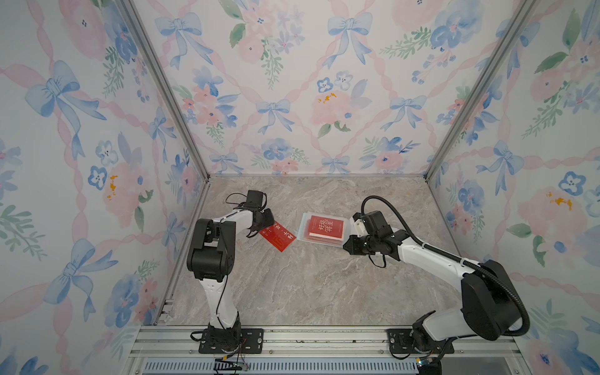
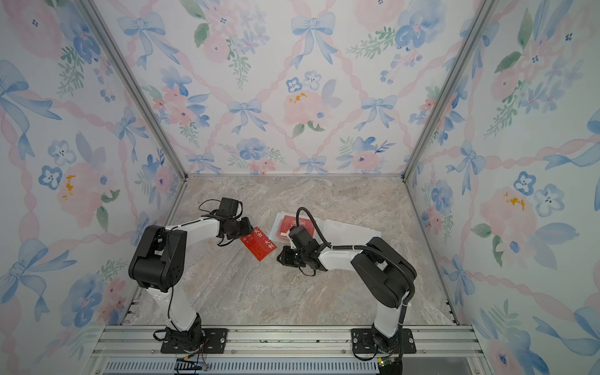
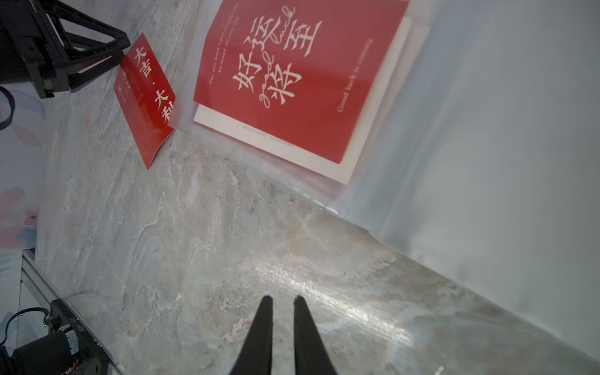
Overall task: Place the photos into the photo albums
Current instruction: Move the photo to the center of the board.
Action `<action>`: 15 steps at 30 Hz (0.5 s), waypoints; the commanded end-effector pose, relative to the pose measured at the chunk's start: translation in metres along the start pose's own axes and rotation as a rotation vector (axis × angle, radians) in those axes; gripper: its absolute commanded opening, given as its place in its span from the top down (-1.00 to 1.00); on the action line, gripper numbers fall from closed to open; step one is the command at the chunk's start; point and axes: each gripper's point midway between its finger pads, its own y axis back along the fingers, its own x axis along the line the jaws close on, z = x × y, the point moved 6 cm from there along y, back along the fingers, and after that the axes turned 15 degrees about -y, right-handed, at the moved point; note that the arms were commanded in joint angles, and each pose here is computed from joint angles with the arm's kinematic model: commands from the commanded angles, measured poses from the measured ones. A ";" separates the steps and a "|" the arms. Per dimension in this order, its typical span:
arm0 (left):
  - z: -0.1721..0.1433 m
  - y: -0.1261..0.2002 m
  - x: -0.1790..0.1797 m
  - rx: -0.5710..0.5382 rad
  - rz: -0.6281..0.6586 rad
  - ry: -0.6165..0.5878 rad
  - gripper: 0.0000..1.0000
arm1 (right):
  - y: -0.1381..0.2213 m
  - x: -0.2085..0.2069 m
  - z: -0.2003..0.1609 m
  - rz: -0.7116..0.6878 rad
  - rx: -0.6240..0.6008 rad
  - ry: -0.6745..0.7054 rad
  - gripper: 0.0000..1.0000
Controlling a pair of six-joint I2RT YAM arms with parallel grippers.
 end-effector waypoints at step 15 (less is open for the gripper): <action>-0.059 0.016 -0.018 0.096 -0.040 -0.032 0.18 | -0.105 0.088 -0.052 0.273 0.043 -0.201 0.55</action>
